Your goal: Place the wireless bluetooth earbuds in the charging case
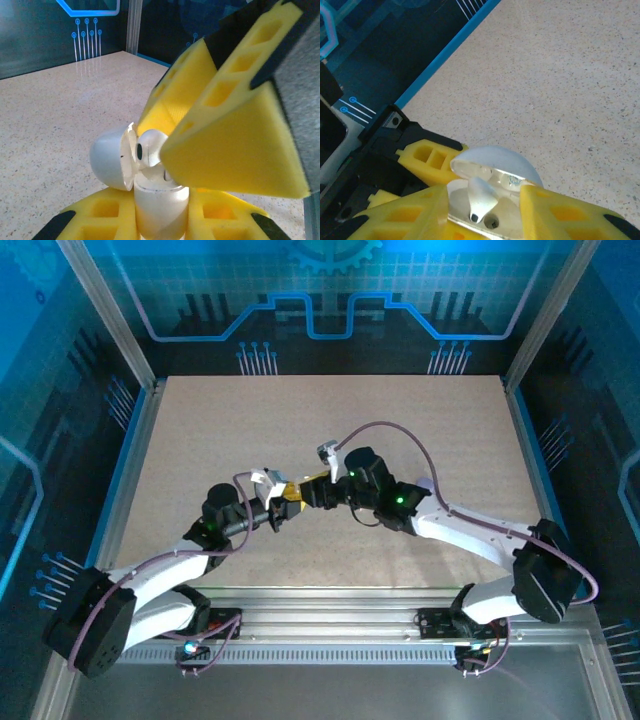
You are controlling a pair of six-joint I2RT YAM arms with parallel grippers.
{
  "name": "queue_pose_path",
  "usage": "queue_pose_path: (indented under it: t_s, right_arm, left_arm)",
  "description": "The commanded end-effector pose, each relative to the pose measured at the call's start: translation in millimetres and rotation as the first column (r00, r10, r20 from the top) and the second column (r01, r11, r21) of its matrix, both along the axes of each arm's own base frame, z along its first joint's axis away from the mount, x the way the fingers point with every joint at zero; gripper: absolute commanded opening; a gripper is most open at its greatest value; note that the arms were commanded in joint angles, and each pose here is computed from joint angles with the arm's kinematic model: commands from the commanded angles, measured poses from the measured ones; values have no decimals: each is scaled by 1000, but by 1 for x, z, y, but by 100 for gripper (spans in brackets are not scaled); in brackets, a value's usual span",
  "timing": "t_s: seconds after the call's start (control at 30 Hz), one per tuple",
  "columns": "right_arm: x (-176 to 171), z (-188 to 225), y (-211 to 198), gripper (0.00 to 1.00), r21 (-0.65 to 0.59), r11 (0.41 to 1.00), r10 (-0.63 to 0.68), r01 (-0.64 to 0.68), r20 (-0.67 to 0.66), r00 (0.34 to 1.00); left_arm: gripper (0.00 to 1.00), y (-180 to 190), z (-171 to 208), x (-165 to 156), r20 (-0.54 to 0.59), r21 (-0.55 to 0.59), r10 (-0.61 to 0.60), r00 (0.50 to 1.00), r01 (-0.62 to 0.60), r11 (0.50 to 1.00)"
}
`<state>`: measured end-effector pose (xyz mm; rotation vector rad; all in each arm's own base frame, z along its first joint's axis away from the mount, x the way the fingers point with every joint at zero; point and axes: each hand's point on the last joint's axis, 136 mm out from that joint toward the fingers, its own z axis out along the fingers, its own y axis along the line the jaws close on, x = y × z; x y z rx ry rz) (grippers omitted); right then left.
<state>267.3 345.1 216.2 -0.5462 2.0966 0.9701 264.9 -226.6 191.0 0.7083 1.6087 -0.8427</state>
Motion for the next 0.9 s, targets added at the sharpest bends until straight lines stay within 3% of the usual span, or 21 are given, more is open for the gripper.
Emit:
queue_pose_path:
  t_s: [0.0, 0.27, 0.6, 0.87]
  right_arm:
    - [-9, 30, -2, 44, 27, 999, 21, -22, 46, 999]
    - [-14, 51, -15, 47, 64, 998, 6, -10, 60, 998]
    - [-2, 17, -36, 41, -19, 991, -131, 130, -51, 990]
    - [4, 10, -29, 41, -37, 991, -133, 131, -71, 989]
  left_arm:
    - [11, 0, 14, -1, 62, -15, 5, 998, -4, 1000]
    - [11, 3, 10, -1, 56, 1, 21, 998, -21, 1000]
    - [11, 3, 14, -1, 68, -3, 17, 998, -17, 1000]
    - [11, 3, 17, -1, 74, -7, 18, 997, -18, 1000]
